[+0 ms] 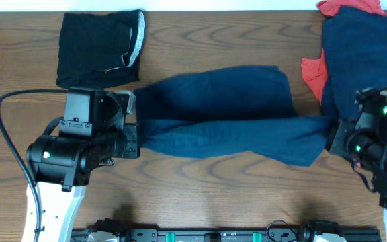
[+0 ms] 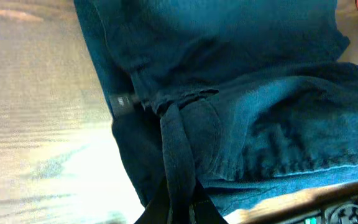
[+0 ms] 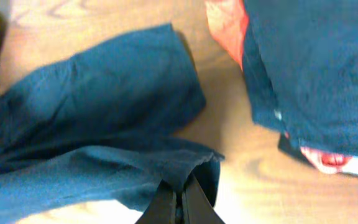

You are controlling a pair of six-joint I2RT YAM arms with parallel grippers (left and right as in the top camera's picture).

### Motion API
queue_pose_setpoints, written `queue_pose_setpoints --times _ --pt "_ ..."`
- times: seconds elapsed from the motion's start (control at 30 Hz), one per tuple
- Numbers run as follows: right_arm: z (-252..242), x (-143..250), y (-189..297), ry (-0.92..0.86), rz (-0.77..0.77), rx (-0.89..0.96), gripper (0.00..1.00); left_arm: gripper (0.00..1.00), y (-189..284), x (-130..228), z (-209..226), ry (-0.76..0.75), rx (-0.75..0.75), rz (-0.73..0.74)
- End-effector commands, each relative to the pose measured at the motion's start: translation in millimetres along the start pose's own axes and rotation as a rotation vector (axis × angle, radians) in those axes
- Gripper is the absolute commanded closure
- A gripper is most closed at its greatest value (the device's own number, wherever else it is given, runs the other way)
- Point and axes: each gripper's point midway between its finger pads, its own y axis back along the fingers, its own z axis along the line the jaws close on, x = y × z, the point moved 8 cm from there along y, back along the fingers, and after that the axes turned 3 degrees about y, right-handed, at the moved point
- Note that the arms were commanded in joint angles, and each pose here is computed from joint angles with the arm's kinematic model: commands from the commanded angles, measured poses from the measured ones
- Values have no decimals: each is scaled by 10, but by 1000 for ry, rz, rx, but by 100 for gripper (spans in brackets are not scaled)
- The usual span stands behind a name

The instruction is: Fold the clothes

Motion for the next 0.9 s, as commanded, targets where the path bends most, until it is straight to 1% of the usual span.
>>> queue_pose_setpoints --times 0.0,0.2,0.33,0.47,0.6,0.77,0.87 --pt "-61 -150 -161 12 10 42 99 94 -72 -103 66 9 -68 -18" --pt "-74 -379 -803 80 96 18 99 94 -403 -351 170 19 -146 -2" --pt "-53 -500 -1238 119 120 -42 99 94 -690 -497 300 77 -243 18" --pt "-82 -591 -1678 128 126 -48 99 94 -994 -665 411 86 -313 11" --pt "-77 -636 -2066 178 121 -96 99 94 -1297 -842 470 97 -322 -23" --pt "-60 -641 -2472 227 111 -112 99 94 -1590 -994 518 106 -316 -62" --pt "-31 -629 -2683 257 102 -121 99 94 -1723 -1060 587 134 -360 -93"
